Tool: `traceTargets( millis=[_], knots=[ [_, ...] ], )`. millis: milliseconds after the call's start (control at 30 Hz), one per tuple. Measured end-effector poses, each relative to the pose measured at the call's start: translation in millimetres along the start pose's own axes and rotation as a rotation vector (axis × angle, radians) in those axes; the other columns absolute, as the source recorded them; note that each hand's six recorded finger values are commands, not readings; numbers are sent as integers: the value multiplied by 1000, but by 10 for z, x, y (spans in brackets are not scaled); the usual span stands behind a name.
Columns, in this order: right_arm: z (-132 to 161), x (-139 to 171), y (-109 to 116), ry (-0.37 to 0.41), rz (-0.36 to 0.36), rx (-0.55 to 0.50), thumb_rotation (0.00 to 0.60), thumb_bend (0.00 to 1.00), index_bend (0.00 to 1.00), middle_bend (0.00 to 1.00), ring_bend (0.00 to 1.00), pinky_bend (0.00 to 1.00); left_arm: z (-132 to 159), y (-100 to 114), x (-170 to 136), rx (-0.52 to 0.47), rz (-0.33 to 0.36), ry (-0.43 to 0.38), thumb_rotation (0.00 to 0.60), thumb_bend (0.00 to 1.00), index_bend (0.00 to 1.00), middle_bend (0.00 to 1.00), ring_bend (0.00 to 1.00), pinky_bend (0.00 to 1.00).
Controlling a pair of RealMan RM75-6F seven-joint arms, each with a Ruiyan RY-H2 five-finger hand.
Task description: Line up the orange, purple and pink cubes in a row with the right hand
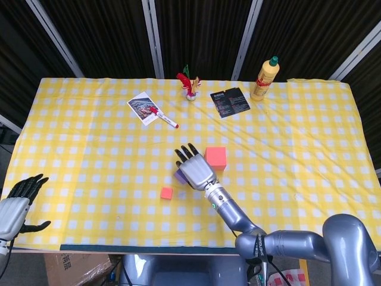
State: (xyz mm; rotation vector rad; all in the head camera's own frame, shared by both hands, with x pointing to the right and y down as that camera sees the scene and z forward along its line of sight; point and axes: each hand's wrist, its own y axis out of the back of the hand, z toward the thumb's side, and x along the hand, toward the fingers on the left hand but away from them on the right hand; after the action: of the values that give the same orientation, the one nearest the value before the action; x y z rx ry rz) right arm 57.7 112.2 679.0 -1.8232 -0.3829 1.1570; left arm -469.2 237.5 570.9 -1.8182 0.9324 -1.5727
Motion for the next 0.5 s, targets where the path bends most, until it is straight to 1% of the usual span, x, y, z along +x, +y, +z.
traceTargets(
  millis=[133, 267, 367, 500],
  knots=[
    [-33, -125, -7, -70, -1, 19, 600, 472, 514, 104, 0, 47, 0, 1, 0, -5, -6, -2, 600, 21, 0, 0, 0, 33],
    [-25, -198, -38, -138, 19, 41, 600, 473, 525, 104, 0, 36, 6, -1, 1, -9, -12, -6, 600, 20, 0, 0, 0, 33],
    [-10, -235, -78, -178, 41, 57, 600, 473, 525, 104, 0, 36, 11, 1, 0, -11, -14, -9, 600, 21, 0, 0, 0, 33],
    [-8, -280, -102, -212, 51, 61, 600, 474, 524, 104, 0, 36, 13, 3, -2, -13, -15, -10, 600, 21, 0, 0, 0, 33]
  ],
)
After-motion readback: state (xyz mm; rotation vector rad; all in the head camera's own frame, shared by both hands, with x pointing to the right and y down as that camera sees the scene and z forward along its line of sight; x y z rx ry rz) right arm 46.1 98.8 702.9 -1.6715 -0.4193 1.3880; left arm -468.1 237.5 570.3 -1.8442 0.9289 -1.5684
